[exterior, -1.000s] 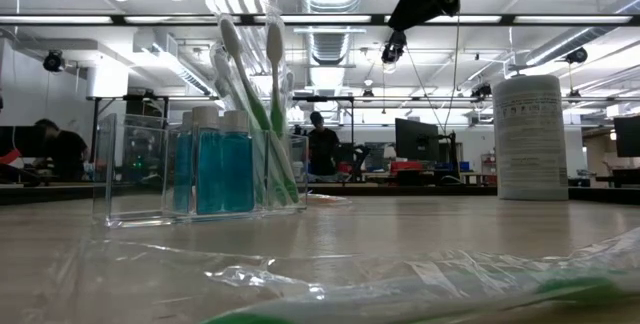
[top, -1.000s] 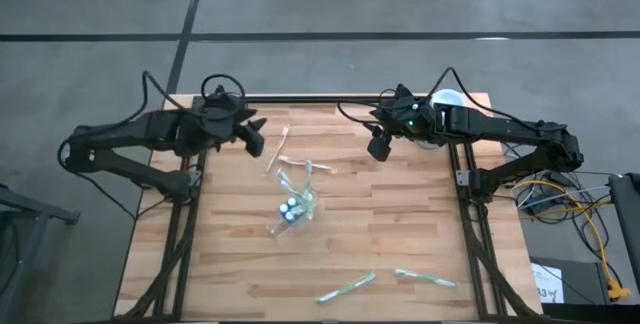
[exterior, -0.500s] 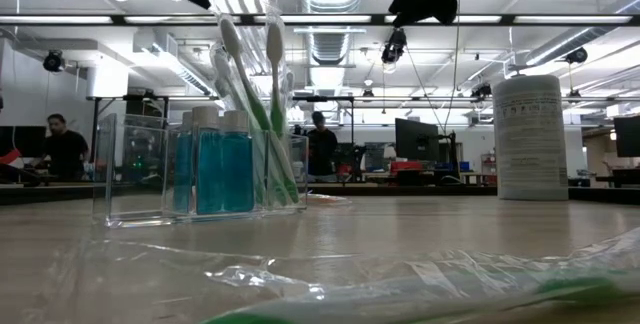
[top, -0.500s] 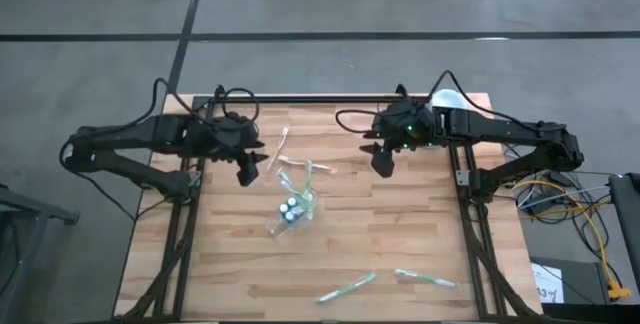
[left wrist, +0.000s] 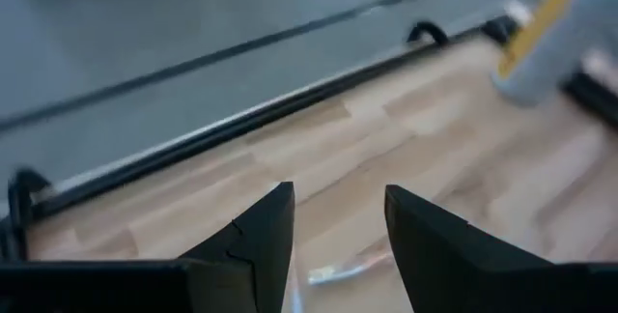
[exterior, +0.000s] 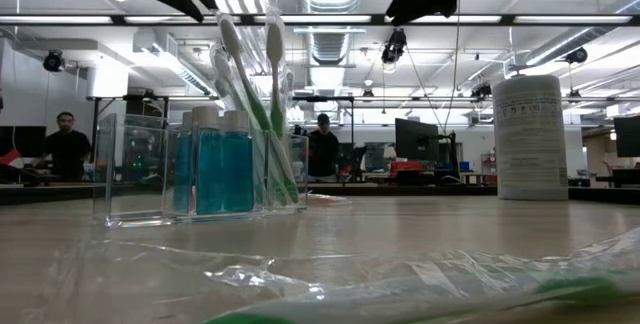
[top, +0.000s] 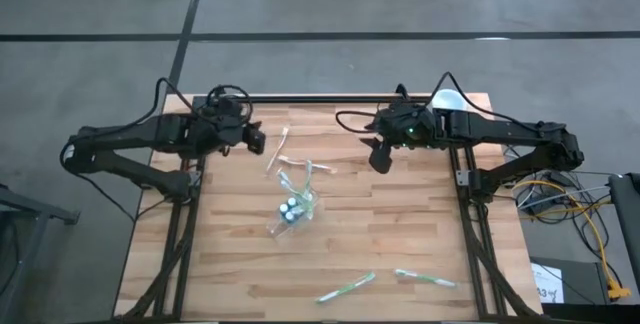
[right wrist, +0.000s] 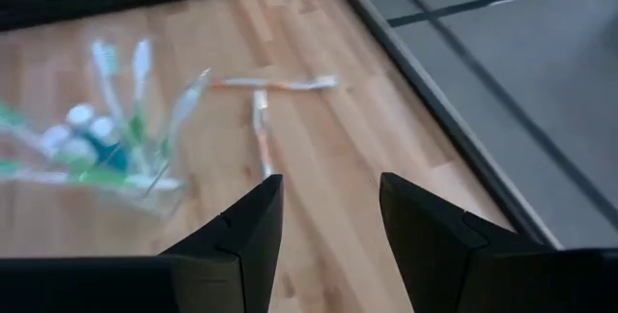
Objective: Pick & Place toothbrushing station
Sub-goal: Put the orange toothbrush into the transparent organizer
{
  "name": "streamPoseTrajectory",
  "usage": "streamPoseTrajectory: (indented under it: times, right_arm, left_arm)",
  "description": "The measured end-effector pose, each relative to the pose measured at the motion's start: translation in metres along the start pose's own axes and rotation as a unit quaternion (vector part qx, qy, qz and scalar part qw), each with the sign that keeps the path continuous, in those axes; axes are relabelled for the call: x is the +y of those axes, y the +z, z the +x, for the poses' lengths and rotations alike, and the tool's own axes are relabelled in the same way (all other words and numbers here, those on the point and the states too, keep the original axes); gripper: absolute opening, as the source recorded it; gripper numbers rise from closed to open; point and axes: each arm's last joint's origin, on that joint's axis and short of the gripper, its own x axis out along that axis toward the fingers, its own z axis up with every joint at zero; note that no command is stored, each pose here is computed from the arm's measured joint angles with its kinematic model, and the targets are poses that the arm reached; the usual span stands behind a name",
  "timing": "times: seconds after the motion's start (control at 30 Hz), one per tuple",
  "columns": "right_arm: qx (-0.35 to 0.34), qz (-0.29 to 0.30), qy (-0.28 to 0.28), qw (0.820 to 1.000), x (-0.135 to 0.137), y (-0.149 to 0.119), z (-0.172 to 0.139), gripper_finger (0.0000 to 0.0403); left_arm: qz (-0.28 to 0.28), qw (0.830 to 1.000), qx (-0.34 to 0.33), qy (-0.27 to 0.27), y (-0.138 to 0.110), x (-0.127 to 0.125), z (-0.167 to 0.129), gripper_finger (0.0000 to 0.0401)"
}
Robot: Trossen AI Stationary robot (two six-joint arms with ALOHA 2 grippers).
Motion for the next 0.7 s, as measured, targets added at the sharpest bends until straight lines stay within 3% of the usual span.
streamPoseTrajectory:
  times: [0.1,0.37,0.6,0.7]
  right_arm:
    - [-0.012,0.006,-0.028,1.0,-0.001,0.002,0.002,0.0169]
    - [-0.021,-0.043,-0.043,0.998,-0.002,0.004,0.002,0.0169]
    - [-0.021,-0.012,-0.044,0.999,-0.003,0.004,0.002,0.0169]
    - [-0.022,0.01,-0.044,0.999,-0.003,0.004,0.002,0.0169]
  left_arm:
    - [-0.039,0.999,0.005,0.011,-0.001,0.0,0.007,0.0167]
    - [0.034,0.997,0.033,0.058,-0.001,-0.008,0.042,0.0167]
    - [0.017,0.985,0.171,0.013,0.003,0.004,0.094,0.0167]
    - [0.023,0.981,0.191,0.036,0.005,0.016,0.114,0.0167]
